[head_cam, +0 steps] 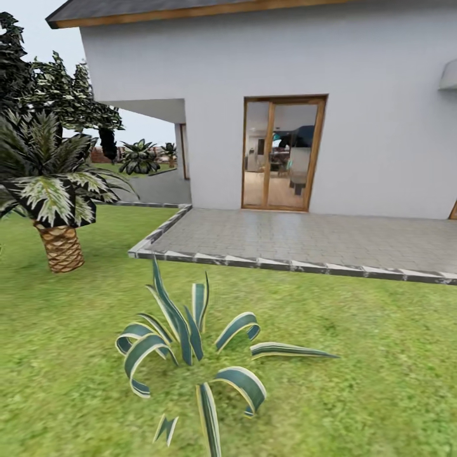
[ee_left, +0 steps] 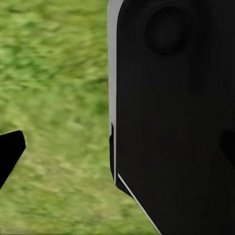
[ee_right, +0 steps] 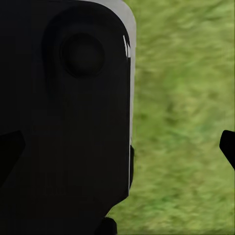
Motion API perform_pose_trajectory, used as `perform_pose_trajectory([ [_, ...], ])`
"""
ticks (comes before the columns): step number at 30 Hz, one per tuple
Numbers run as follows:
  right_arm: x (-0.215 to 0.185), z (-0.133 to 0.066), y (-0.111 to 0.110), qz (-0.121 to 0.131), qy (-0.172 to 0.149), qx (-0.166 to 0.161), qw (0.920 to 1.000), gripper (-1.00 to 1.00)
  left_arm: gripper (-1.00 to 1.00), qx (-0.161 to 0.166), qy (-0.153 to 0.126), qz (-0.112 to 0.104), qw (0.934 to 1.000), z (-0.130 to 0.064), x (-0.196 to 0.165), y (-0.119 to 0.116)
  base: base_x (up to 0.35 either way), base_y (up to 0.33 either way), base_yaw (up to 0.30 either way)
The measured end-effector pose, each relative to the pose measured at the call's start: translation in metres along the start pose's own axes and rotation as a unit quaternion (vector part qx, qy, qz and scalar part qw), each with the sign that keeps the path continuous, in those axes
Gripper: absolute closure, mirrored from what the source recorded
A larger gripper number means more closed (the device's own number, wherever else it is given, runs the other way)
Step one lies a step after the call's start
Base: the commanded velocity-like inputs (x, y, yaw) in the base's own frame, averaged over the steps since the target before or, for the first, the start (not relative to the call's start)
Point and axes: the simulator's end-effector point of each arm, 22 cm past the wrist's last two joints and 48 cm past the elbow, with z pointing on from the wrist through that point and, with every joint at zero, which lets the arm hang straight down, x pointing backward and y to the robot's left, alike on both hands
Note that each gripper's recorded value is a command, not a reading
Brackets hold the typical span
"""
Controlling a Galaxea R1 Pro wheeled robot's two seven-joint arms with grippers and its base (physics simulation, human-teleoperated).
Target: Take the three Easter eggs out of the wicker basket on the lawn in the garden, then place them on the lawn next to a single tree (choose any tree) so that all three eggs are next to the same tree and none are left in the basket.
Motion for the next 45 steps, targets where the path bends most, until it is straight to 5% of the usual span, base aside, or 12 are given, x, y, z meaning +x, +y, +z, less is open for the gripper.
perform_pose_trajectory([
  [27, -0.0003, 0.0000, -0.0001, 0.000, -0.001, 0.000, 1.0000, -1.00, -1.00, 0.000, 0.000, 0.001, 1.0000, 0.0000, 0.0000, -0.0003, 0.000, 0.074, -0.141],
  [45, -0.0003, 0.0000, 0.0000, 0.000, -0.001, 0.000, 1.0000, -1.00, -1.00, 0.000, 0.000, 0.001, 1.0000, 0.0000, 0.0002, 0.0000, 0.000, 0.305, -0.002],
])
